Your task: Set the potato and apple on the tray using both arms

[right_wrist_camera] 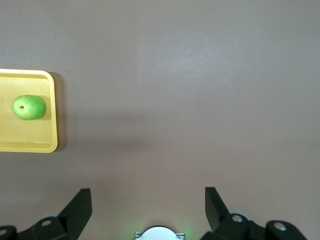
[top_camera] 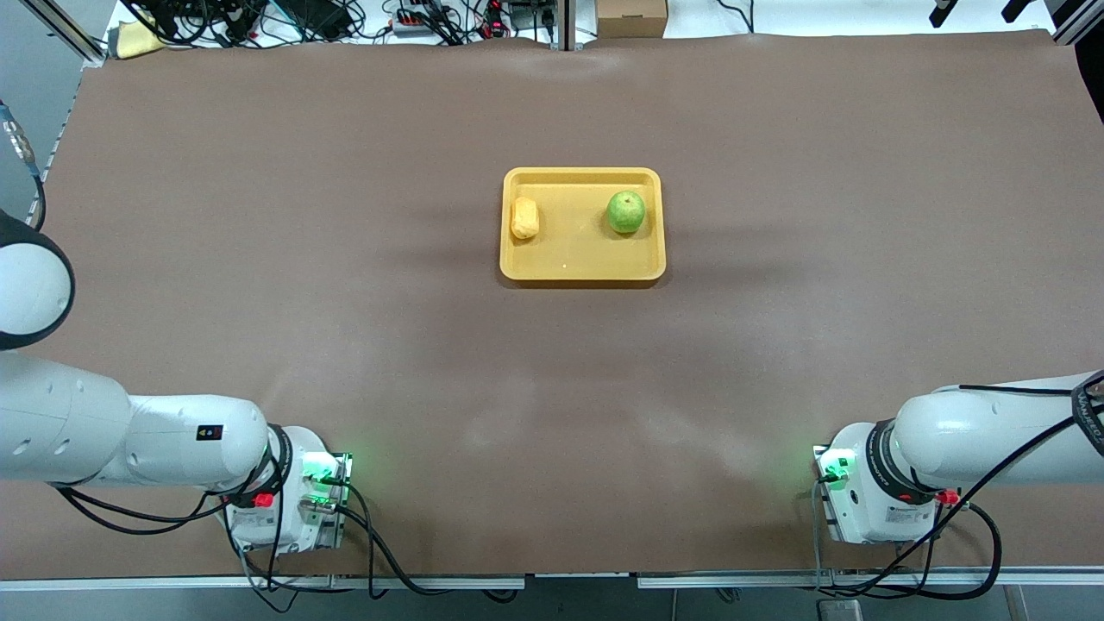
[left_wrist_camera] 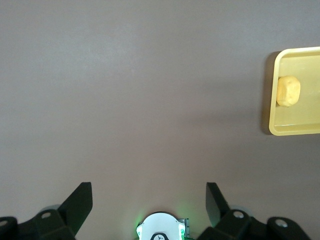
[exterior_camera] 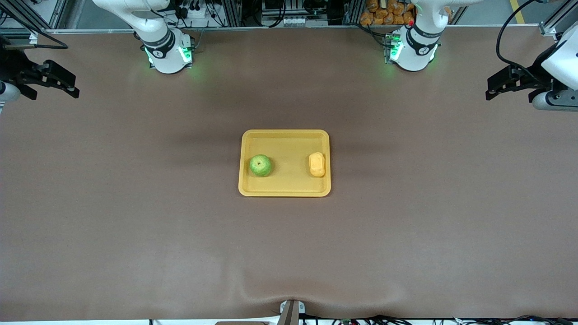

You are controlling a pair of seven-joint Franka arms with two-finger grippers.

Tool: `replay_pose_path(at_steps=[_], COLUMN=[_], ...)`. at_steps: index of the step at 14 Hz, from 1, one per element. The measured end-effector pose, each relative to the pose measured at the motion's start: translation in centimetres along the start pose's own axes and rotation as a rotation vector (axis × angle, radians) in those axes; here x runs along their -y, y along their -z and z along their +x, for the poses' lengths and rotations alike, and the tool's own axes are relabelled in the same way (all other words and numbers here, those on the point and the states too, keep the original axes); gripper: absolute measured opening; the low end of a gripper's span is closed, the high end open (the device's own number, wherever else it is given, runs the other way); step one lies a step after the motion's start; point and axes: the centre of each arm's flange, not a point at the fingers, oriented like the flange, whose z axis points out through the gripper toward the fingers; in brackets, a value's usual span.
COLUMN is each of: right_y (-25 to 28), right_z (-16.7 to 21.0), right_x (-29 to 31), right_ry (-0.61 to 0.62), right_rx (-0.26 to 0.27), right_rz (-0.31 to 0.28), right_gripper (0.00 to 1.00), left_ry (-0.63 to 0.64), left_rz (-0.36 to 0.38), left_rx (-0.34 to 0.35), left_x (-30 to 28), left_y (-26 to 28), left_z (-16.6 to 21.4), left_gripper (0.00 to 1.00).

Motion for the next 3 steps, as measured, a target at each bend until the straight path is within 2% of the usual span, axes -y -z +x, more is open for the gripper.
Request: replay_pose_path(at_steps=[3], right_y=[-0.01], right_z=[-0.01], right_x=[-0.01], right_ry=[0.0], right_rx=[0.001], right_rz=[0.0], right_gripper=[1.0], left_ry=[0.0], left_rz=[0.0], left_rx=[0.007], left_x=[0.01], left_y=[0.05], left_z=[-0.13], left_gripper=[1.0])
